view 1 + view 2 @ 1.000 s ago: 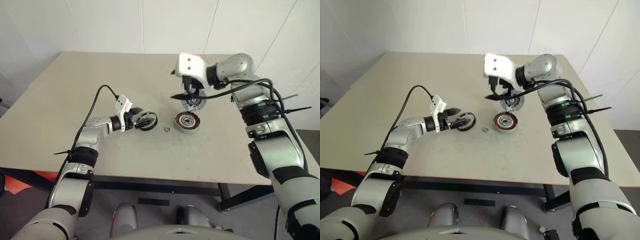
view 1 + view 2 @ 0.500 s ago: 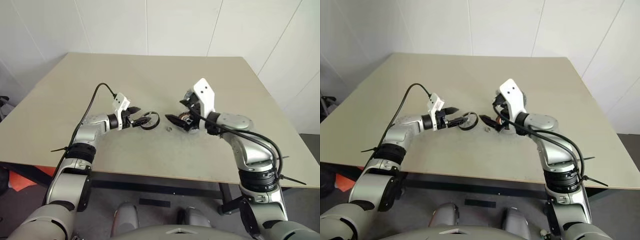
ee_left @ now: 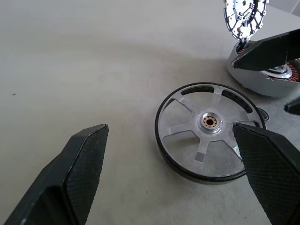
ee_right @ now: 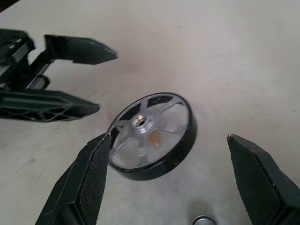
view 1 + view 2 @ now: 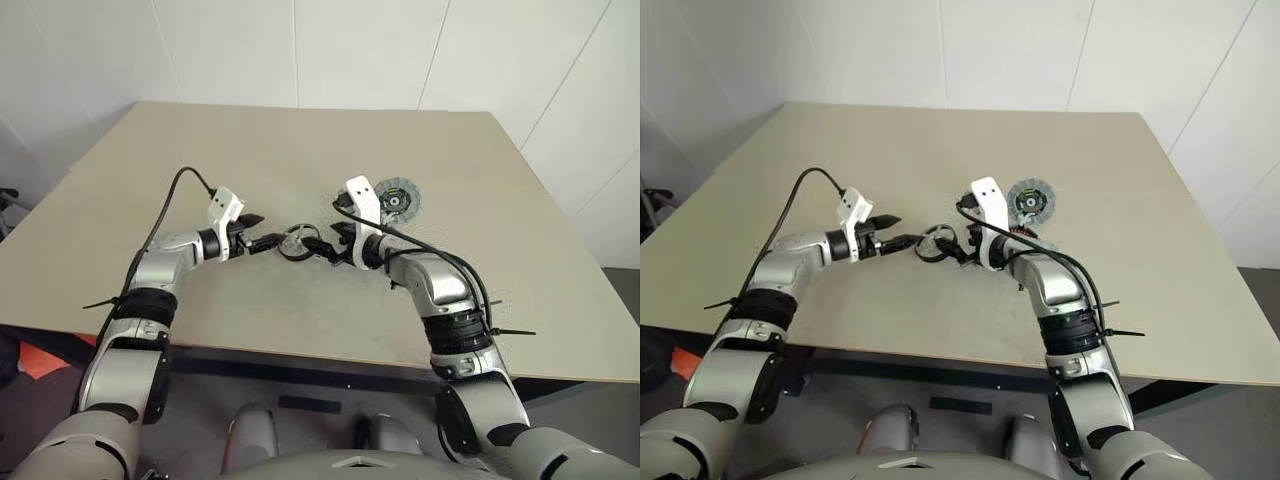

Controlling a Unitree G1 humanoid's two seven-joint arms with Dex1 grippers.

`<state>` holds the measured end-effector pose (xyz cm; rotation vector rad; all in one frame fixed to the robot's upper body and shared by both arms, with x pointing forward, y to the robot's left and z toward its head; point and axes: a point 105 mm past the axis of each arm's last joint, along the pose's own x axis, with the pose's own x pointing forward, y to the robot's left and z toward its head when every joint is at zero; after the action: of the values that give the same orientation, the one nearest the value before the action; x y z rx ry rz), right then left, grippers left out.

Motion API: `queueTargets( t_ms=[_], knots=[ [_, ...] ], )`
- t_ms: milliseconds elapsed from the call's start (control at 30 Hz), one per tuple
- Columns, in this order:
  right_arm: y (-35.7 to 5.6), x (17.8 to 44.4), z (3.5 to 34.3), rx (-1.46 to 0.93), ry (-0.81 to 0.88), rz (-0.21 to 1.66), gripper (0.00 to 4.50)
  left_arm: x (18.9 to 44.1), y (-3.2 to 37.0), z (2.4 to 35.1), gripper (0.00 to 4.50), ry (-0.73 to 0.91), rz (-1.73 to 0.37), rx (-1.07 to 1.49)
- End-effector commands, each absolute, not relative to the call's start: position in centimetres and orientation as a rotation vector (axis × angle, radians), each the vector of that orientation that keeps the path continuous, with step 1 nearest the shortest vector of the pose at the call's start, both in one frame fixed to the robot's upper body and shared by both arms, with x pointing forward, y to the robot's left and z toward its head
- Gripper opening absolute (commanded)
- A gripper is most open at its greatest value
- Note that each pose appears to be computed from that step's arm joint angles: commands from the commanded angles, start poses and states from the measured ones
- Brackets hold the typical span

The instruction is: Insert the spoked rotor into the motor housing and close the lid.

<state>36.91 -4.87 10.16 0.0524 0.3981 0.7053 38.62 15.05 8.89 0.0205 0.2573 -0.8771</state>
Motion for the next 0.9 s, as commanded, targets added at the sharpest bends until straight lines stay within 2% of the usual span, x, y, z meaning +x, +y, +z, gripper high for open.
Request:
queueTargets(
  t_ms=[33, 200, 667, 867, 900],
  knots=[
    [-5.1, 37.9, 11.4, 0.07, 0.344, 0.669, 4.46, 38.8, 15.8, 10.8, 4.5, 0.188, -0.86, 0.039],
    [-4.5, 37.7, 11.1, 0.104, 0.357, 0.676, 4.46, 38.7, 15.7, 10.8, 4.5, 0.187, -0.857, 0.04],
    [-3.4, 36.9, 7.7, 0.199, 0.477, 0.675, 4.46, 38.9, 15.5, 11.0, 4.5, 0.187, -0.86, 0.049],
    [-3.5, 36.9, 7.4, 0.213, 0.488, 0.674, 4.46, 38.8, 15.4, 11.0, 4.5, 0.185, -0.859, 0.053],
    [-3.5, 36.9, 7.5, 0.216, 0.487, 0.676, 4.3, 38.8, 15.4, 11.0, 4.5, 0.184, -0.858, 0.053]
  ],
)
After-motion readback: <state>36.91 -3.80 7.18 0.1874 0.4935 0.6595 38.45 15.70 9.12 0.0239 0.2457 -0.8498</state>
